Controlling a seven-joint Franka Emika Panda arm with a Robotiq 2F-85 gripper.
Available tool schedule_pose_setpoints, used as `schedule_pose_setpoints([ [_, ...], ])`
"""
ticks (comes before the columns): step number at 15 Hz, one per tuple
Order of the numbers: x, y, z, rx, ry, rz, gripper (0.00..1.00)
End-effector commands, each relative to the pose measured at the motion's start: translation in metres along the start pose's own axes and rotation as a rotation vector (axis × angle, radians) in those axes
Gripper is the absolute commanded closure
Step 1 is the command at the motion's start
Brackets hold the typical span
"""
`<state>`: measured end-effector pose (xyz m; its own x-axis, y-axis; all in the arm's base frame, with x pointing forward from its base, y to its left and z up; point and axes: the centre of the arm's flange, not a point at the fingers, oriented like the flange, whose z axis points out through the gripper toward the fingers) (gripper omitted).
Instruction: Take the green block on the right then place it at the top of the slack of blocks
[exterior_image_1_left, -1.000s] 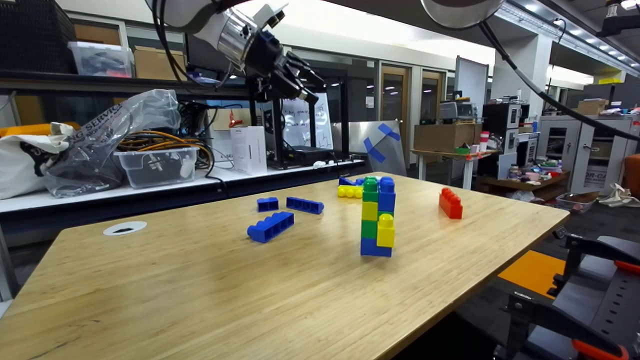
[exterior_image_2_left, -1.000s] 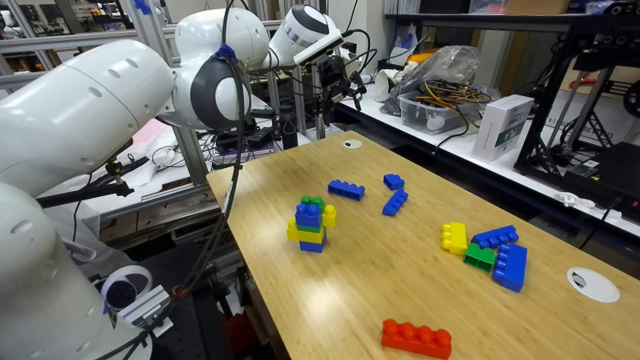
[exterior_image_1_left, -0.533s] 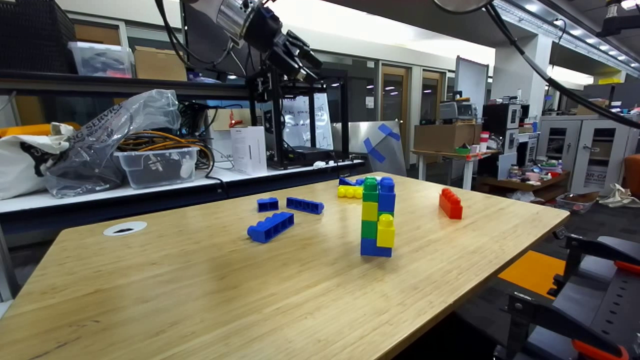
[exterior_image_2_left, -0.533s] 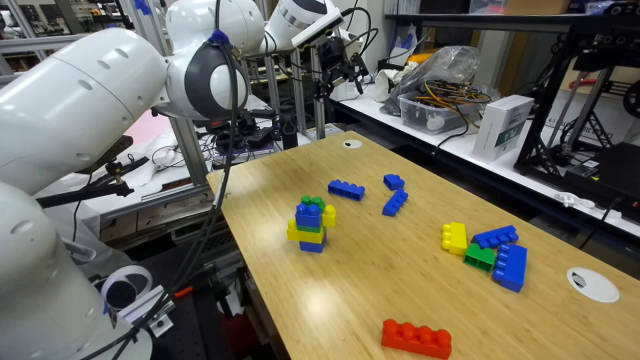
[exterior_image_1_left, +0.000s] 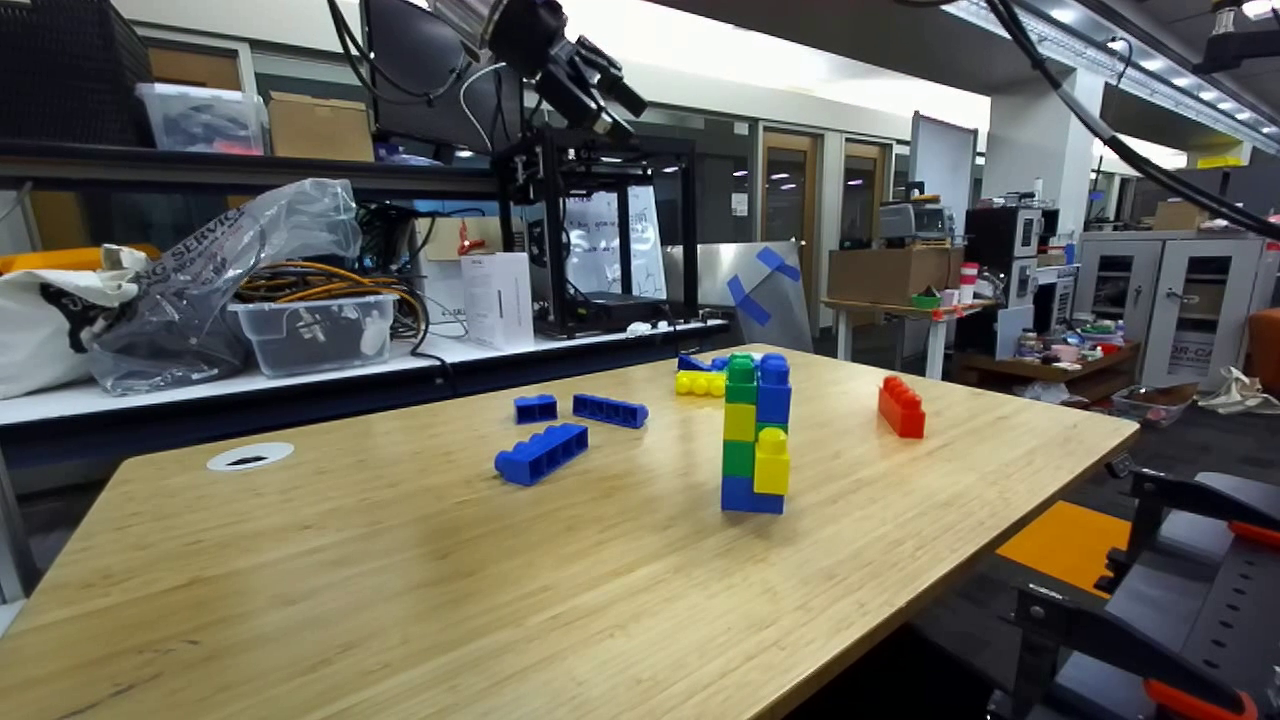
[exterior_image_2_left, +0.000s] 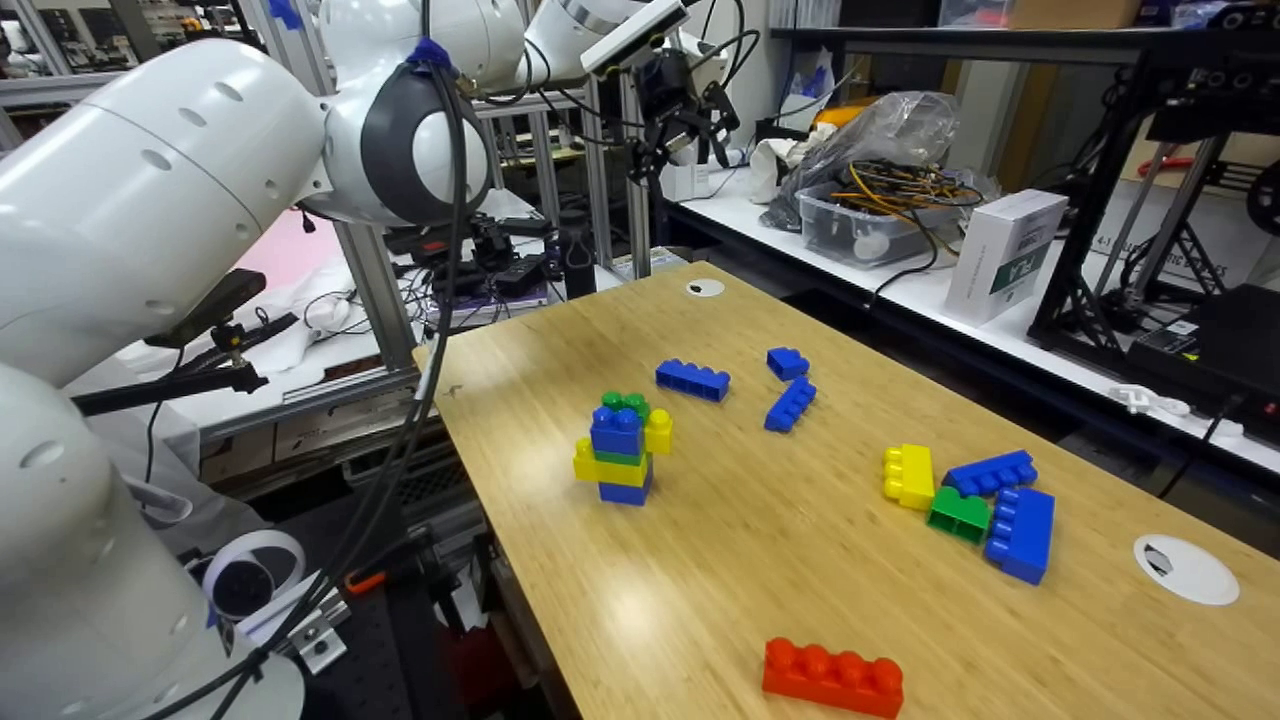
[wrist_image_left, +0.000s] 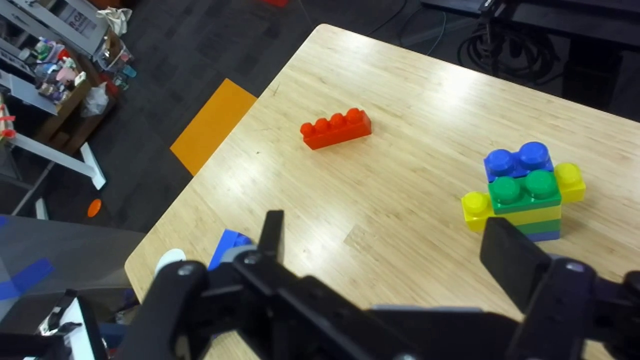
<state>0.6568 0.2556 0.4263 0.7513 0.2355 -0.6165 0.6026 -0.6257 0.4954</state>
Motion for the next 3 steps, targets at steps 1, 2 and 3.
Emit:
schedule_pose_setpoints([
  [1, 0.0003, -0.0004, 0.0, 0.0, -0.001, -0.001, 0.0],
  [2, 0.0001, -0.0003, -0.0001, 0.0, 0.0, 0.0, 0.0],
  [3, 0.0001, -0.0004, -0.0001, 0.0, 0.0, -0.001, 0.0],
])
